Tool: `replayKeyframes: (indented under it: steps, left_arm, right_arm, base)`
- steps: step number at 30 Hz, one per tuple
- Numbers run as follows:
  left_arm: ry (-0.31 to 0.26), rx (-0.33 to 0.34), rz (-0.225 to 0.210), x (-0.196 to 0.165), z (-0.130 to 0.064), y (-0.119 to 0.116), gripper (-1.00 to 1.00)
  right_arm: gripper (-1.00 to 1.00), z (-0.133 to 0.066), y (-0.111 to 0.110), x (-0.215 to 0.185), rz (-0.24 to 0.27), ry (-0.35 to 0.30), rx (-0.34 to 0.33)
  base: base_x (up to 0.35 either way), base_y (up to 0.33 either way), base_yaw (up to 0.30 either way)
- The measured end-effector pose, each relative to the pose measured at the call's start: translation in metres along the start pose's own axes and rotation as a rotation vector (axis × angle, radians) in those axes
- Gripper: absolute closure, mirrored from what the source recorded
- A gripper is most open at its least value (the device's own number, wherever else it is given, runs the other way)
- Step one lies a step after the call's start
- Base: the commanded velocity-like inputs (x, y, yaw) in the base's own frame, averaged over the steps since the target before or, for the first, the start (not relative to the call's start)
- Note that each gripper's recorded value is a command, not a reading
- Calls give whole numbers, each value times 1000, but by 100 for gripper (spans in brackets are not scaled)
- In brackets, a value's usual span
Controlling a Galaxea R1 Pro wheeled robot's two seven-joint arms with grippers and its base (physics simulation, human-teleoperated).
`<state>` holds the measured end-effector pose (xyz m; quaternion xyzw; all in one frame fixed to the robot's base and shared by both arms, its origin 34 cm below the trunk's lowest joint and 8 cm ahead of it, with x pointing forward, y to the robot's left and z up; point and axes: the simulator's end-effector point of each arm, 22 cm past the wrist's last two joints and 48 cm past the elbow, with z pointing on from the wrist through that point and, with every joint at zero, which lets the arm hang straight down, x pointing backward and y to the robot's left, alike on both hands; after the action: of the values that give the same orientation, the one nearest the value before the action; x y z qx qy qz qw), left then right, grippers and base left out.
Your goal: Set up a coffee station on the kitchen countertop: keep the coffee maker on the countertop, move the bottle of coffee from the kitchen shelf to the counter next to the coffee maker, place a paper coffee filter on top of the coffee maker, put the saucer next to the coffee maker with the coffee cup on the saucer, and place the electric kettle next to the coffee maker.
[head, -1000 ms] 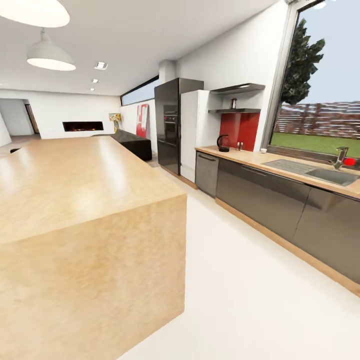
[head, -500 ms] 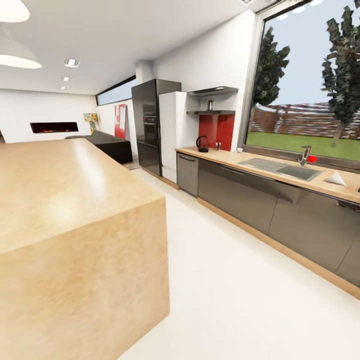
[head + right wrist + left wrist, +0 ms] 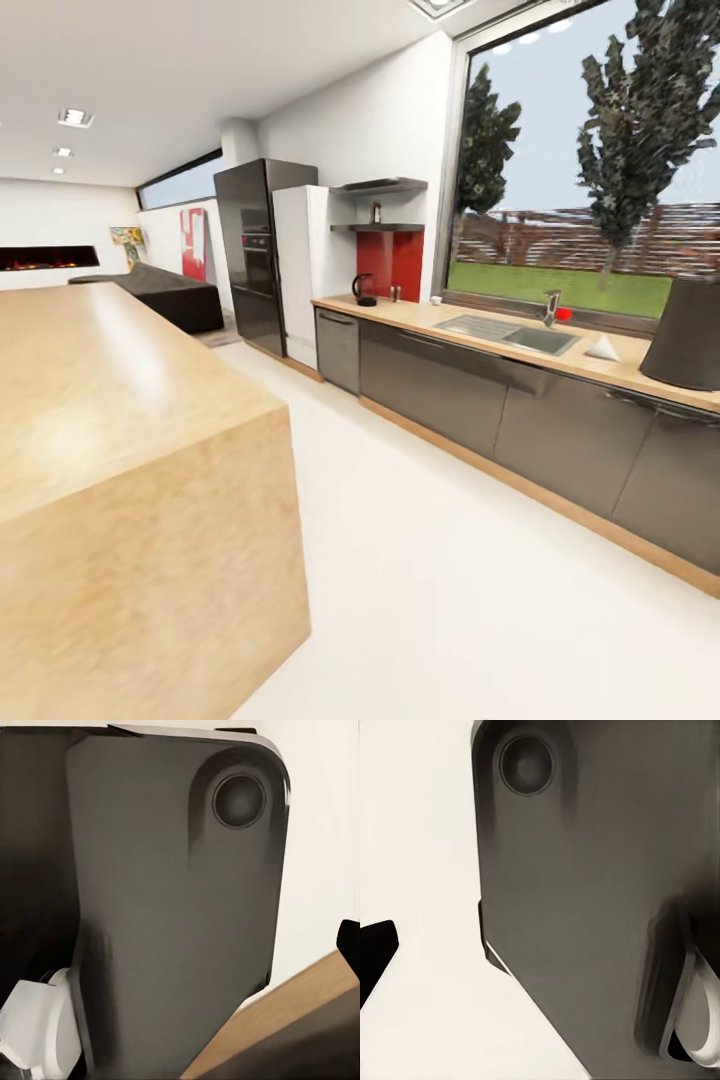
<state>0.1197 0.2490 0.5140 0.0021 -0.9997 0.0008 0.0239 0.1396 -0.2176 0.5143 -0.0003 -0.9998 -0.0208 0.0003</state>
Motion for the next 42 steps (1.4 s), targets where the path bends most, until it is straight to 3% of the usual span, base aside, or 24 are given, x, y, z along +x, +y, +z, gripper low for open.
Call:
replayKeyframes:
  steps: [35,42]
  left_arm:
    - [-11,-16,5,0,-44,10,-100]
    - [-75,-47,5,-50,-55,32,-100]
  right_arm:
    - [-100,-45,2,-11,10,-34,1]
    - [-100,-55,-1,-45,13,-110,4]
  base:
    - [0,0,-265]
    - [0,0,-265]
